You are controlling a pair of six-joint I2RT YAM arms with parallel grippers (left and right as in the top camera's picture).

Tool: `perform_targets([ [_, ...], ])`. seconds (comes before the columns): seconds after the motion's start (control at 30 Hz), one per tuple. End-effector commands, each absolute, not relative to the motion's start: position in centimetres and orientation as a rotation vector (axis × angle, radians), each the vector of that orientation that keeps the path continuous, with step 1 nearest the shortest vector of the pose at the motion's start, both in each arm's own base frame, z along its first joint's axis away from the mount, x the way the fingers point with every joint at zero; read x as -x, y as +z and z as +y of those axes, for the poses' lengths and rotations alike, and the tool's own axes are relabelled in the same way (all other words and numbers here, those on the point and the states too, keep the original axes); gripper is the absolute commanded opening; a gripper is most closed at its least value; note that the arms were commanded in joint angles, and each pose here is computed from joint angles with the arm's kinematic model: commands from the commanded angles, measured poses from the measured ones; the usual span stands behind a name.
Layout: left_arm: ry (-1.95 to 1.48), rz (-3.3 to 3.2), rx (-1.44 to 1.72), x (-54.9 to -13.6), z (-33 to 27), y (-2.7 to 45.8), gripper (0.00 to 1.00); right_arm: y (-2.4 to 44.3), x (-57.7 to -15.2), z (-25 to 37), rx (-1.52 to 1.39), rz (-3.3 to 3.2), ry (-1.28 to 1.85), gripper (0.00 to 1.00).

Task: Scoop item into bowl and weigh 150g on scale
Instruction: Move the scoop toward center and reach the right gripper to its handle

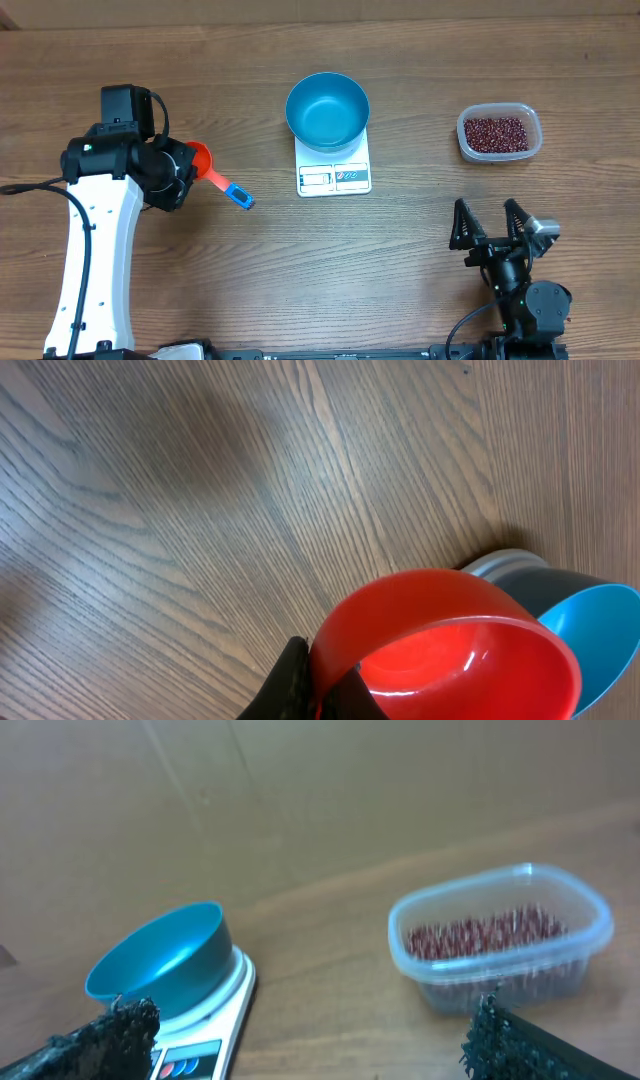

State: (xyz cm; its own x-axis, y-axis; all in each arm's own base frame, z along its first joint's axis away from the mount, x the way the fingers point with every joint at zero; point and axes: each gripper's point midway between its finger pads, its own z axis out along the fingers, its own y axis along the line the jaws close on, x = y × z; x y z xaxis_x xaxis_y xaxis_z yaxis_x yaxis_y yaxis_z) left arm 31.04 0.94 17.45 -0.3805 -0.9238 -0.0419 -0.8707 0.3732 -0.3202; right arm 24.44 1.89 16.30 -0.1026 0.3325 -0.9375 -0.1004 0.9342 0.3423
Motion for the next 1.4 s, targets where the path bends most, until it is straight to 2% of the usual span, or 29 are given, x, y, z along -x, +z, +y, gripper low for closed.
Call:
perform_targets([
  [0.0, -0.328, 2.39, 1.612, -31.1, 1.3, 17.6, 0.04, 18.5, -23.9, 2.1, -0.207, 1.61, 0.413, 1.0],
  [0.27, -0.338, 2.379, 1.645, -31.1, 0.6, 17.5, 0.04, 22.6, -22.9, 2.7, -0.195, 1.654, 0.438, 1.0],
  [0.47, -0.36, 2.387, 1.671, -30.9, -1.6, 17.4, 0.04, 25.4, -24.1, 5.2, -0.113, 1.775, 0.579, 1.0],
  [0.63, -0.383, 2.375, 1.715, -30.8, -3.5, 17.4, 0.04, 25.3, -25.9, 7.8, -0.079, 1.906, 0.779, 1.0],
  [0.87, -0.458, 2.325, 1.867, -30.3, -6.7, 17.5, 0.04, 25.9, -28.0, 12.7, 0.09, 1.947, 1.219, 1.0],
  [1.03, -0.583, 2.371, 1.847, -30.4, -9.9, 18.0, 0.04, 23.8, -29.6, 13.0, -0.248, 2.067, 1.473, 1.0],
  [1.1, -0.605, 2.37, 1.841, -30.5, -10.8, 18.1, 0.04, 23.1, -30.0, 13.0, -0.31, 2.093, 1.503, 1.0],
  [1.37, -0.68, 2.337, 1.91, -30.3, -14.8, 18.3, 0.04, 22.9, -29.8, 14.0, -0.262, 2.104, 1.534, 1.0],
])
